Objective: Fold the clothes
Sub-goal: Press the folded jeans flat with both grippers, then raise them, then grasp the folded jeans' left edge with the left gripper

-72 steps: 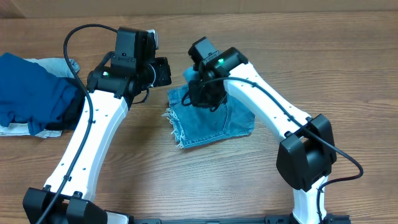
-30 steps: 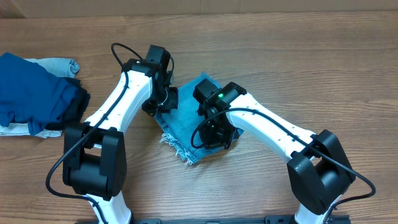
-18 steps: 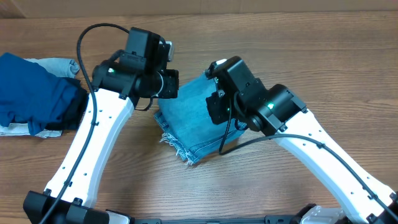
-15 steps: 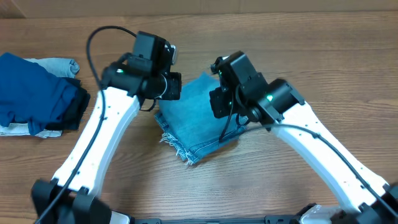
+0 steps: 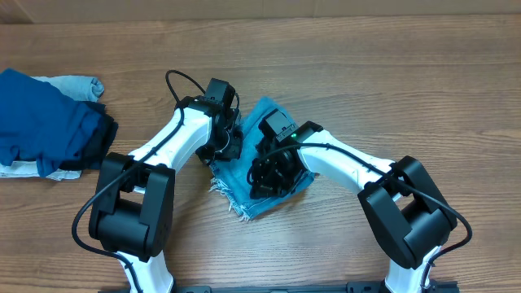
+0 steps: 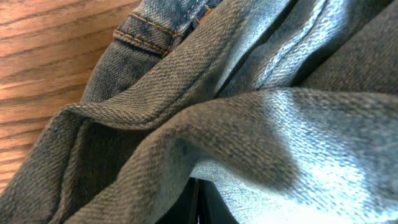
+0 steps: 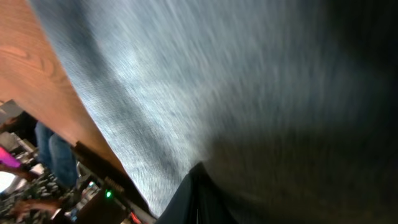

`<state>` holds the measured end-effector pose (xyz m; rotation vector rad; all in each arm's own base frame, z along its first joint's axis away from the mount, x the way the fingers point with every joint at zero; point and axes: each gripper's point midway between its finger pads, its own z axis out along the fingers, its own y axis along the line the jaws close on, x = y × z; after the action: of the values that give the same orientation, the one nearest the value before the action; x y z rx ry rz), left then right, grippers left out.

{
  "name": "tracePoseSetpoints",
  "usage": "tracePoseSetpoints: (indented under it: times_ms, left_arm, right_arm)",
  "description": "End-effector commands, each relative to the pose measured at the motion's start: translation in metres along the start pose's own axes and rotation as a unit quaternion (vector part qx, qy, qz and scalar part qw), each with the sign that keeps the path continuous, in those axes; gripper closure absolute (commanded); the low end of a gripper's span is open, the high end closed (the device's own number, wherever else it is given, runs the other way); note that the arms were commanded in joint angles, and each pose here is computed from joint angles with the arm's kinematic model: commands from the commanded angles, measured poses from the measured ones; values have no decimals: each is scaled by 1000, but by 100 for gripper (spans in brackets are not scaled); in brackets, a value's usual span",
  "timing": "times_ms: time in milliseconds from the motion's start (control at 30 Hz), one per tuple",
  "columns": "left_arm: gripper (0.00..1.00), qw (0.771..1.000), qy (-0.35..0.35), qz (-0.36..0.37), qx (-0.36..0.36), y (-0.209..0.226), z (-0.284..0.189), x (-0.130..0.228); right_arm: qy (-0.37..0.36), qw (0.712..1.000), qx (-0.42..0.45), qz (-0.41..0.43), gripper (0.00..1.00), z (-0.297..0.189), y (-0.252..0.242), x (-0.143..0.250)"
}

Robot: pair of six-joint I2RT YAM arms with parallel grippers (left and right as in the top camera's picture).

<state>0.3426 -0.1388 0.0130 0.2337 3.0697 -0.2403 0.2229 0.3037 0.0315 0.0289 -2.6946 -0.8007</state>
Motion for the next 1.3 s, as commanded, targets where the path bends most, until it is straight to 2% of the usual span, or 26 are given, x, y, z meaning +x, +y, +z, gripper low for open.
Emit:
tracePoseSetpoints:
  times_ms: [0,133,267,400,433,467,567,600,667,700,767,833,867,900,967,1000,1033,1100,1167,1267]
  left_arm:
    - [96,999,28,-10,-41,29,18,9]
    - [96,999,-5,-28,-36,34,-32,-15]
    - [93,992,-120,-21,-19,15,-136,-58]
    - [86,983,-179,-7,37,-11,-189,-66]
    - [82,982,-181,21,56,-21,-192,-64]
    - [82,981,-174,51,63,-26,-191,-60]
    - [84,988,-125,60,60,-33,-182,-37]
    - [85,991,-113,47,60,-34,-181,-31]
    - [83,995,-78,-41,43,-27,-176,-15]
    - [86,994,-67,-83,16,-17,-175,-9]
    - [87,990,-59,-124,-31,3,-175,-1]
    - [83,985,-36,-161,-53,18,-176,12]
    - [80,982,-23,-178,-61,25,-179,21]
    - [78,978,-12,-197,-72,35,-187,34]
    - [70,964,-15,-235,-123,63,-209,60]
    - [62,952,-31,-267,-143,78,-227,77]
    - [55,948,-49,-286,-134,84,-239,86]
    - [41,938,-88,-323,-93,86,-255,103]
    - [32,932,-113,-341,-48,82,-254,116]
    - [24,927,-118,-342,95,45,-215,118]
  right_arm:
    - [49,998,26,28,96,16,-22,25]
    - [-10,995,13,-95,96,-13,2,17]
    - [-156,962,20,-224,96,-92,47,10]
    - [-241,938,4,-248,78,-150,65,17]
    - [-257,936,0,-240,68,-164,61,16]
    - [-271,935,-2,-231,64,-175,57,13]
    - [-314,929,9,-197,50,-208,29,-11]
    - [-325,927,14,-188,44,-217,19,-18]
    - [-347,926,19,-147,36,-239,-8,-31]
    - [-349,925,21,-145,31,-244,-16,-33]
    - [-347,928,18,-136,25,-249,-25,-32]
    - [-348,929,15,-129,18,-252,-30,-33]
    - [-348,929,15,-127,6,-252,-30,-33]
    - [-347,929,15,-127,0,-252,-30,-33]
    - [-350,928,22,-122,0,-253,-33,-34]
    - [-360,927,33,-101,0,-257,-41,-37]
    - [-373,924,42,-69,0,-263,-50,-41]
    - [-409,911,48,13,0,-284,-78,-51]
    - [-438,896,43,53,0,-307,-101,-58]
    - [-468,876,44,109,0,-335,-141,-58]
